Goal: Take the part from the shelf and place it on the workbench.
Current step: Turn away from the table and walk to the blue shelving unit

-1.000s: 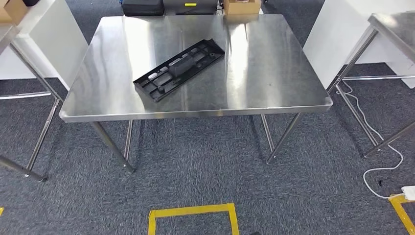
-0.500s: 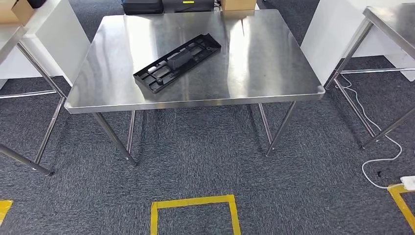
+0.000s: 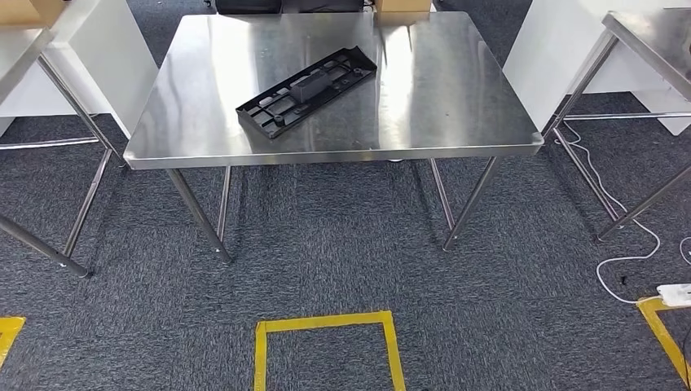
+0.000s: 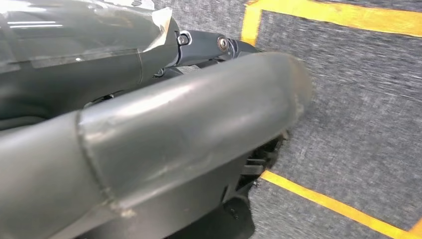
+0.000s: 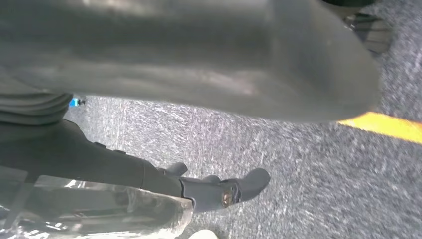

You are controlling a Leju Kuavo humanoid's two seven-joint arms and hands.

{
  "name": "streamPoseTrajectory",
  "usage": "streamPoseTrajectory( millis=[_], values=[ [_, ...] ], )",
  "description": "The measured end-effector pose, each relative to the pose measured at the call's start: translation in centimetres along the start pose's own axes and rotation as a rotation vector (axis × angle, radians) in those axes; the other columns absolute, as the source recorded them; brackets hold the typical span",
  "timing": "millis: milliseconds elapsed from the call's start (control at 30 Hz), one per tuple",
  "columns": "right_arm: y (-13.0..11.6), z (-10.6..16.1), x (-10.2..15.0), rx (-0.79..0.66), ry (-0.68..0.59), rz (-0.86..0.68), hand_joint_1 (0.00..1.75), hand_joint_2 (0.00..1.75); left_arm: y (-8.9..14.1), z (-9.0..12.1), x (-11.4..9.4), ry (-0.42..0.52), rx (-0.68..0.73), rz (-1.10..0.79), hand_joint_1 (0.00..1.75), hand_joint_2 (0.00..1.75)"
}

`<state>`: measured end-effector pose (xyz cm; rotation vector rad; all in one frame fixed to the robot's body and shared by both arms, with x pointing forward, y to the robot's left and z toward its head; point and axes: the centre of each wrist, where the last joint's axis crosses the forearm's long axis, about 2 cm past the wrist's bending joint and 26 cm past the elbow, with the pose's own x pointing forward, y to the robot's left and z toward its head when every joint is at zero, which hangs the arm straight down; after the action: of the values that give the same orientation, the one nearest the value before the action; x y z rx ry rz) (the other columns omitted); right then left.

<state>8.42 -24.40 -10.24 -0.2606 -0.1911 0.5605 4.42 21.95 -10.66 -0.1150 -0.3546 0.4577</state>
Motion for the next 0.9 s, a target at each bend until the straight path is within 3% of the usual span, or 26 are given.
streamPoseTrajectory(
  millis=[400,900],
  values=[
    [-0.3,0.0,0.3,-0.012,-0.029,0.033,0.00,0.00,-0.4,0.0,-0.2,0.015,-0.003,0.000,0.00,0.00],
    [1.6,0.4,-1.0,0.017,-0.068,0.053,0.00,0.00,-0.5,0.1,-0.4,0.018,0.011,-0.019,0.00,0.00]
  ],
)
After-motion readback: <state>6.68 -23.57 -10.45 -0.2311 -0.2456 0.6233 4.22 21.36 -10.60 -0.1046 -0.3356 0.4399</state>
